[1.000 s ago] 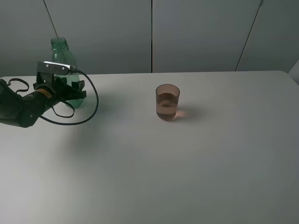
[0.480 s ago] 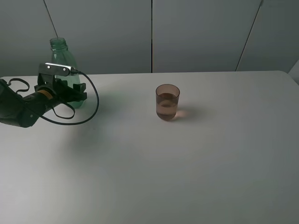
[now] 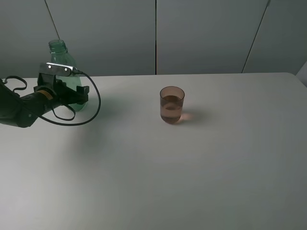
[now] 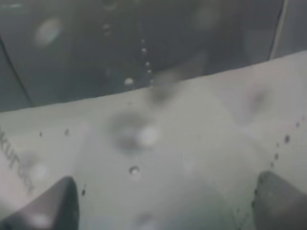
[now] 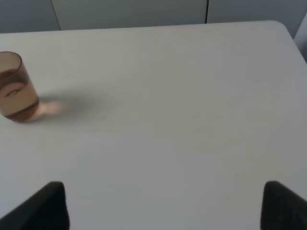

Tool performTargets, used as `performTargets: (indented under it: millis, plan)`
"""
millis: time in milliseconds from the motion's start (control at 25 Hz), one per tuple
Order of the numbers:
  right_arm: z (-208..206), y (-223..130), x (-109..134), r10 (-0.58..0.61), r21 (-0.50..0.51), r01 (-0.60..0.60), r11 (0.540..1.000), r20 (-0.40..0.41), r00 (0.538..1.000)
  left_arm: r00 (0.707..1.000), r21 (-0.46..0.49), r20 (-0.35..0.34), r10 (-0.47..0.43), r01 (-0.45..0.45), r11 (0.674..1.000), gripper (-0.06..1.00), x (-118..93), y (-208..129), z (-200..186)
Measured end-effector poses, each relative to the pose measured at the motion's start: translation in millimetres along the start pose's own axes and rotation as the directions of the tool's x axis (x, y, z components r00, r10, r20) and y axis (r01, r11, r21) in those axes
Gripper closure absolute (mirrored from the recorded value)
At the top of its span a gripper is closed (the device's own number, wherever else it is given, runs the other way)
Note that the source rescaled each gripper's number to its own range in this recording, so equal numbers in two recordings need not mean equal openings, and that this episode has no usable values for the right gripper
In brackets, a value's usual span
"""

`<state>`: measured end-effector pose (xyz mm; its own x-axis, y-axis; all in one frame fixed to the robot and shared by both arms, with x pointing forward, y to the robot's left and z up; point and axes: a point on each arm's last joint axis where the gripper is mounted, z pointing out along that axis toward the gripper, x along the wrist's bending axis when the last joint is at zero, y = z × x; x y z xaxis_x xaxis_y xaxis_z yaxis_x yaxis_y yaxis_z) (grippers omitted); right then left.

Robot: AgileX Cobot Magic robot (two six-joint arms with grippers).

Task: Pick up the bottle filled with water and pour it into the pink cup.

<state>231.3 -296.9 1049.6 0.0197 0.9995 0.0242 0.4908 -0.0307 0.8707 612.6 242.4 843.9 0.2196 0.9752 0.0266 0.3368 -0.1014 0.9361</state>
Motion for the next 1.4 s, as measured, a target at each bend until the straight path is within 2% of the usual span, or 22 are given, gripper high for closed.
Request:
performTargets:
  millis: [440,720,880,960,1040,1240,1400]
  plan:
    - [0,0,0,0.000,0.000,0.000,1.000,0.000,1.000,1.000,0.118,-0.011,0.029,-0.027,0.993,-0.02,1,7,-13]
    - [0,0,0,0.000,0.000,0.000,1.000,0.000,1.000,1.000,0.233,-0.011,0.026,-0.022,0.972,-0.02,2,3,-18]
    - [0,0,0,0.000,0.000,0.000,1.000,0.000,1.000,1.000,0.314,-0.013,0.012,-0.008,0.949,-0.02,2,-4,-20]
    - [0,0,0,0.000,0.000,0.000,1.000,0.000,1.000,1.000,0.379,-0.017,-0.003,0.009,0.925,-0.02,2,-9,-23]
    - [0,0,0,0.000,0.000,0.000,1.000,0.000,1.000,0.999,0.410,-0.025,-0.020,0.029,0.912,-0.02,1,-10,-31]
    - [0,0,0,0.000,0.000,0.000,1.000,0.000,1.000,0.998,0.417,-0.042,-0.049,0.062,0.907,-0.02,-2,7,-73]
    - [0,0,0,0.000,0.000,0.000,1.000,0.000,1.000,0.993,0.498,-0.077,-0.083,0.111,0.860,-0.02,-2,44,-115]
